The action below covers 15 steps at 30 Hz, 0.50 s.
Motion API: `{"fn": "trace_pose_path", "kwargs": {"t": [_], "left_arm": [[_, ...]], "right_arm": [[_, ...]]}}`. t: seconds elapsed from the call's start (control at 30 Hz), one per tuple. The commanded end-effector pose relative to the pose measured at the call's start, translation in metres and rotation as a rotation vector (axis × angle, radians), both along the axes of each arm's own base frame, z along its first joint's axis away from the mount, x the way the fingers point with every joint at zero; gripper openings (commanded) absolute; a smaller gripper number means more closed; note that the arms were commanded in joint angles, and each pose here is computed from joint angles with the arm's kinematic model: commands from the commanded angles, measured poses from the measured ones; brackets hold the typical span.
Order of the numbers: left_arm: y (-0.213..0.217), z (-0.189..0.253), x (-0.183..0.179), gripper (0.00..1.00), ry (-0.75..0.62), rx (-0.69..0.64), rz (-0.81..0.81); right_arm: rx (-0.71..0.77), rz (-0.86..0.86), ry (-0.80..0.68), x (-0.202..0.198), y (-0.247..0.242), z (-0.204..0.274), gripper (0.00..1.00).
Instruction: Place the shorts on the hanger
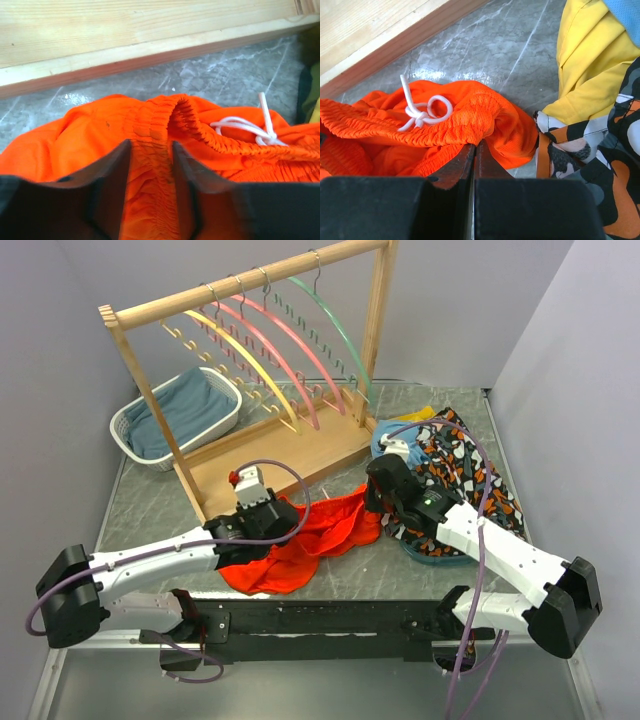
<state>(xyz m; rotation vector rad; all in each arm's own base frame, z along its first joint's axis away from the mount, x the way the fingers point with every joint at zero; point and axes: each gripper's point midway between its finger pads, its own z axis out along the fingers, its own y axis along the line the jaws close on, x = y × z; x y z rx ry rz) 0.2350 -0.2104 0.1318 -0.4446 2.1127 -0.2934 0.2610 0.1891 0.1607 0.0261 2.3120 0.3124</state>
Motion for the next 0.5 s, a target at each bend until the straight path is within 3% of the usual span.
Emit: {"fn": "trace_pose_path", "kwargs": {"t": [0.0,0.17,0.27,0.37,0.4,0.47], "left_arm": [[0.008,-0.002,0.006,0.35,0.0,0.008,0.03],[0.036,-0.001,0.004,0.07,-0.004,-0.014,0.07],[0.04,0.005,0.006,0.01,-0.024,-0.061,0.031],[0.036,0.012,0.007,0.01,-0.035,-0.077,-0.001],[0.033,0.014,0.006,0.01,-0.029,-0.079,-0.021],[0.029,0.019,0.006,0.01,-0.03,-0.093,-0.037]], "right_arm": [[-0.003,-0.03,-0.06,0.01,-0.008,0.014,0.0],[0.003,-0.028,-0.053,0.015,-0.018,0.012,0.0],[0.027,0.014,-0.075,0.018,-0.012,0.023,0.03],[0.064,0.091,-0.09,0.015,0.001,0.039,0.28],[0.07,0.103,-0.096,0.014,0.002,0.044,0.43],[0.099,0.122,-0.144,0.011,0.002,0.067,0.53]]}}
